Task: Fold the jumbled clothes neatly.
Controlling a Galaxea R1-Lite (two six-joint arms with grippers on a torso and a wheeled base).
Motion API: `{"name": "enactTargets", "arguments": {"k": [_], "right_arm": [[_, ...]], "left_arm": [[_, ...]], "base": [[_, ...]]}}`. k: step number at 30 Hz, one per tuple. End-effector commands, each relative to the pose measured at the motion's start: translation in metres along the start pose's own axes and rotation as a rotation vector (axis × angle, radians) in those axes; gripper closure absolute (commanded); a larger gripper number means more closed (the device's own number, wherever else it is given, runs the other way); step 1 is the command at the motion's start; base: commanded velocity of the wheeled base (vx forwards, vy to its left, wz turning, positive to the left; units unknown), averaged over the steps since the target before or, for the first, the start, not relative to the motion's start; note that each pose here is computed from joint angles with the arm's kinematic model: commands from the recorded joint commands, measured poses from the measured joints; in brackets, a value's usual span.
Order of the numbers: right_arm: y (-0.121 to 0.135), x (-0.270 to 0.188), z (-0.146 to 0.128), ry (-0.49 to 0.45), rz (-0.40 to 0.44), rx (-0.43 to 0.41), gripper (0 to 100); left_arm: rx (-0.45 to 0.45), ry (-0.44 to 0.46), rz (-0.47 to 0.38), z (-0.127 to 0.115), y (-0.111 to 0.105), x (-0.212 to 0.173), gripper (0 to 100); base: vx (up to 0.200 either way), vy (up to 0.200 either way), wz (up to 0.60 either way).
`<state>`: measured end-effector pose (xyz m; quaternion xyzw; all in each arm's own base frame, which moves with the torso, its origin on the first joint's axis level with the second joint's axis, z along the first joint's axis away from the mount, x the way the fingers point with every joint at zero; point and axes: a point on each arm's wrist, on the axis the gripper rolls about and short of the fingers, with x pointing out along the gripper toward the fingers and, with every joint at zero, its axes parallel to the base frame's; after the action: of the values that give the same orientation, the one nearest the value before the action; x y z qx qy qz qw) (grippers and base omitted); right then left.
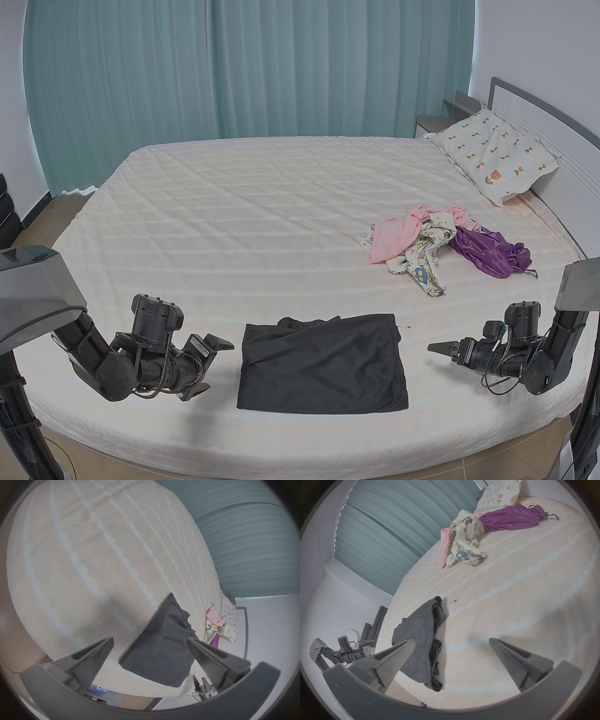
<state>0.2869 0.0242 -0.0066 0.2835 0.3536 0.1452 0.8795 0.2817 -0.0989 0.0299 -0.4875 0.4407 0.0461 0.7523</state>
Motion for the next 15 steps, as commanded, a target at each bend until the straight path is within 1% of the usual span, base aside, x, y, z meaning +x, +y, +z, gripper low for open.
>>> {"name": "enactTargets", "arguments": {"k": [1, 4, 5, 8, 9, 10, 11, 12, 15], "right_arm": [[0.0, 0.001, -0.001, 0.007, 0.002, 0.002, 0], [0.002, 0.002, -0.003, 0.013, 0.005, 0.003, 0], [0.004, 0.002, -0.005, 0.021, 0.009, 0.012, 0], [0.007, 0.004, -0.006, 0.028, 0.016, 0.028, 0], [0.007, 0.004, -0.006, 0.028, 0.016, 0.028, 0], [0.008, 0.004, -0.007, 0.029, 0.017, 0.027, 0], [0.008, 0.004, -0.007, 0.029, 0.017, 0.027, 0], [0.007, 0.004, -0.007, 0.031, 0.016, 0.029, 0], [0.008, 0.005, -0.008, 0.035, 0.017, 0.027, 0]], "left_arm": [[0.006, -0.017, -0.013, 0.002, -0.005, 0.001, 0], [0.022, -0.065, -0.028, 0.008, -0.013, 0.003, 0], [0.047, -0.086, -0.027, 0.011, -0.015, 0.004, 0], [0.147, -0.099, -0.014, 0.012, -0.015, 0.01, 0], [0.154, -0.098, -0.012, 0.012, -0.015, 0.011, 0], [0.212, -0.099, -0.004, 0.013, -0.015, 0.016, 0], [0.212, -0.099, -0.004, 0.013, -0.015, 0.016, 0], [0.292, -0.11, 0.011, 0.018, -0.016, 0.032, 0], [0.339, -0.12, 0.026, 0.023, -0.017, 0.051, 0]], "base": [[0.0, 0.0, 0.0], [0.0, 0.0, 0.0], [0.0, 0.0, 0.0], [0.0, 0.0, 0.0], [0.0, 0.0, 0.0], [0.0, 0.0, 0.0], [0.0, 0.0, 0.0], [0.0, 0.0, 0.0], [0.0, 0.0, 0.0]]}}
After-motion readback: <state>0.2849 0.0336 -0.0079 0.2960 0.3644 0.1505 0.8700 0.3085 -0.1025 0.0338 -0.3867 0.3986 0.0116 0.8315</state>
